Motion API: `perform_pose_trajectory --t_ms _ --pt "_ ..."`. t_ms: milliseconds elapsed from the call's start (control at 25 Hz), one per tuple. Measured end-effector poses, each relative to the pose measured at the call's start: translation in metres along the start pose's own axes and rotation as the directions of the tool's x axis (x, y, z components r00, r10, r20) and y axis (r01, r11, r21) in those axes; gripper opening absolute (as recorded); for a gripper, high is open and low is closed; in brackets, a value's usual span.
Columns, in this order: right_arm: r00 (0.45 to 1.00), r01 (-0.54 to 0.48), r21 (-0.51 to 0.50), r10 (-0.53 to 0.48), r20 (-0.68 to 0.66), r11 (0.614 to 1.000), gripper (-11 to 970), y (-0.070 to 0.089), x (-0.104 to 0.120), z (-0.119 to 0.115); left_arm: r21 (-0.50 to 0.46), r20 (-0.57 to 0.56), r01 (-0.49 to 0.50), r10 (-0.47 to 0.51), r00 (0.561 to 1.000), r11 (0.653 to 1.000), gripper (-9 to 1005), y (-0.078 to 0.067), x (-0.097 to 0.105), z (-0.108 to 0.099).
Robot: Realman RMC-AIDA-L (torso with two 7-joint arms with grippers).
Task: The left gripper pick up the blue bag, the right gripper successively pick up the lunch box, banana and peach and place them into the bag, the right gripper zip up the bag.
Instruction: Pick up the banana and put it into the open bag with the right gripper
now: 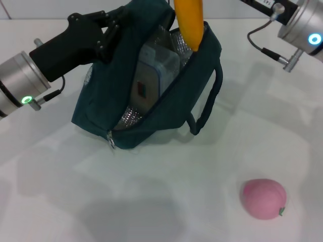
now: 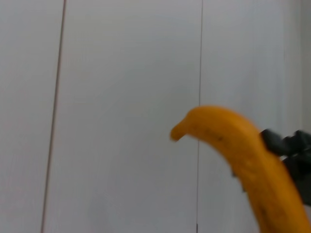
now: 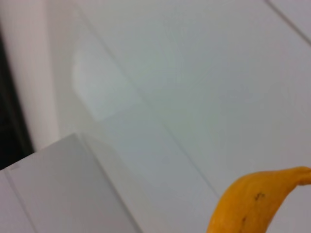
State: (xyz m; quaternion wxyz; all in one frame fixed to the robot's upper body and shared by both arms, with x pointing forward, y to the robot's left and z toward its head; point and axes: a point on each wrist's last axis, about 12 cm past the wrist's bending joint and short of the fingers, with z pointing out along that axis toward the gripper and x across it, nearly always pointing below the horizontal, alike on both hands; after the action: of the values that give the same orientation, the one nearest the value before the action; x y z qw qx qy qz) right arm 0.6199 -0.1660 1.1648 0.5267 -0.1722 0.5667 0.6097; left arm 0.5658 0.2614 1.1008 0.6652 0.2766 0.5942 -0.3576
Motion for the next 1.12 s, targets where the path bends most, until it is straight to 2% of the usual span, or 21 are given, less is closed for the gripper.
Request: perform_pose_trajectory --t_ms 120,560,1120 --pt "0.998 -0.056 0.048 0.057 -0.018 0.997 419 -0.006 0.006 0.004 0.002 0.003 -0.006 0.006 1.000 1.000 35 -0.001 0.001 0.004" --pt "0.991 -0.136 0.108 0.135 0.018 0.985 419 -0.011 0.015 -0.001 -0.003 -0.014 -0.030 0.030 0.999 1.000 35 -0.003 0.006 0.013" --pt "0.975 -0.219 0.109 0.221 -0.007 0.970 418 -0.011 0.017 0.010 -0.031 0.017 -0.036 0.037 0.999 0.999 34 0.000 0.003 0.014"
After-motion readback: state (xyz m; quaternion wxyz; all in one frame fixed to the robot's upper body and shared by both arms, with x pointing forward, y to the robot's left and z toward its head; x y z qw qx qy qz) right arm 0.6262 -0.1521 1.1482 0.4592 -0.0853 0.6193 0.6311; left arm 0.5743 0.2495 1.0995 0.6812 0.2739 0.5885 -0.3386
